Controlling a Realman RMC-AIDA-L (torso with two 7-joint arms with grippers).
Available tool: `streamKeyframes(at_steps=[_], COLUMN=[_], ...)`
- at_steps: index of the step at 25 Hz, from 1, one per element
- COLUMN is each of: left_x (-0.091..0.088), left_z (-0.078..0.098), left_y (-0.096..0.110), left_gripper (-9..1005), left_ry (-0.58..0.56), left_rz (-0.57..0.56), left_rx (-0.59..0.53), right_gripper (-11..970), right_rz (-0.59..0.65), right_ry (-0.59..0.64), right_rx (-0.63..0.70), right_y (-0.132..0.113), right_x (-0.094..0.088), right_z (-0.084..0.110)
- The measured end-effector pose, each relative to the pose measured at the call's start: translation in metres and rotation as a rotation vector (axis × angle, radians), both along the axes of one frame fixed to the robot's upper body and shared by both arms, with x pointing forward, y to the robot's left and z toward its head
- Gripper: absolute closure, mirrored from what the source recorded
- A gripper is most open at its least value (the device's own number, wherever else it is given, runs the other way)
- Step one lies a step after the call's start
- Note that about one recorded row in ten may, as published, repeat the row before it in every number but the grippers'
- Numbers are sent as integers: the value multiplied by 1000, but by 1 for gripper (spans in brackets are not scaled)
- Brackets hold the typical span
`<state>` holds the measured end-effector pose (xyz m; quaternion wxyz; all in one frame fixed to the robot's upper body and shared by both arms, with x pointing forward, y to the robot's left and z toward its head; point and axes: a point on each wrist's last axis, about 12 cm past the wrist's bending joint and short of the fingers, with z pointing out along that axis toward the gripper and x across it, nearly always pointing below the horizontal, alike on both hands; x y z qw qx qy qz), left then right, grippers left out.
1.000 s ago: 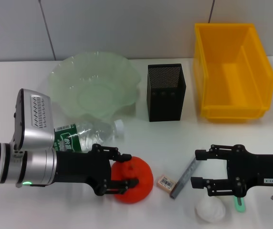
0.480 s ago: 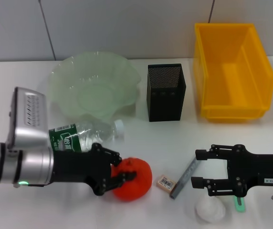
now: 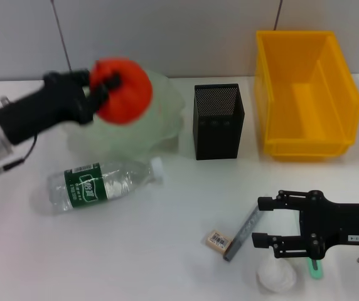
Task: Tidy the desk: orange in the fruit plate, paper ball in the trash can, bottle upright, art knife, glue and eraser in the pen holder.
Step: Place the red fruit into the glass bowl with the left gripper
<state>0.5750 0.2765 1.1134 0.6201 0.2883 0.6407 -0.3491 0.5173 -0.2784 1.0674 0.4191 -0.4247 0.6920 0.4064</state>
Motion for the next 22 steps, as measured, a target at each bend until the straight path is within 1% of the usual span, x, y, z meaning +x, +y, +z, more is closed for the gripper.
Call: streamKeyframes(at_steps=[1, 2, 4, 6, 9, 10, 11, 14, 17, 18, 22], left_x=[8, 10, 22, 34, 47, 47, 52, 54, 54, 53, 53], left_z=[-1, -1, -5, -11, -20, -20, -24, -29, -29, -32, -33], left_y=[-1, -2, -7, -14, -23, -23, -29, -34, -34, -38, -38], left_gripper=[803, 815, 838, 857, 877, 883, 890, 905, 919, 924, 774], left_ry=[1, 2, 14, 34, 53, 53, 56, 51, 51, 29, 32], left_rz=[59, 73, 134, 192, 254, 254, 276, 283, 283, 288, 296], left_rx=[-12, -11, 4, 50, 128, 128, 171, 204, 204, 226, 229], right_gripper=[198, 197, 197, 197, 197, 197, 197, 197, 198, 198, 198], right_rz=[1, 1, 3, 4, 6, 7, 7, 8, 6, 6, 3], right_ry=[-1, -1, -2, -2, -3, -3, -3, -2, -3, -3, -6], right_rx=[0, 1, 2, 3, 5, 6, 6, 8, 8, 8, 6], right_y=[0, 1, 1, 2, 4, 4, 4, 5, 5, 5, 7], right_x=[0, 0, 1, 1, 1, 1, 1, 1, 1, 1, 2], right_z=[0, 0, 0, 0, 0, 0, 0, 0, 0, 0, -1])
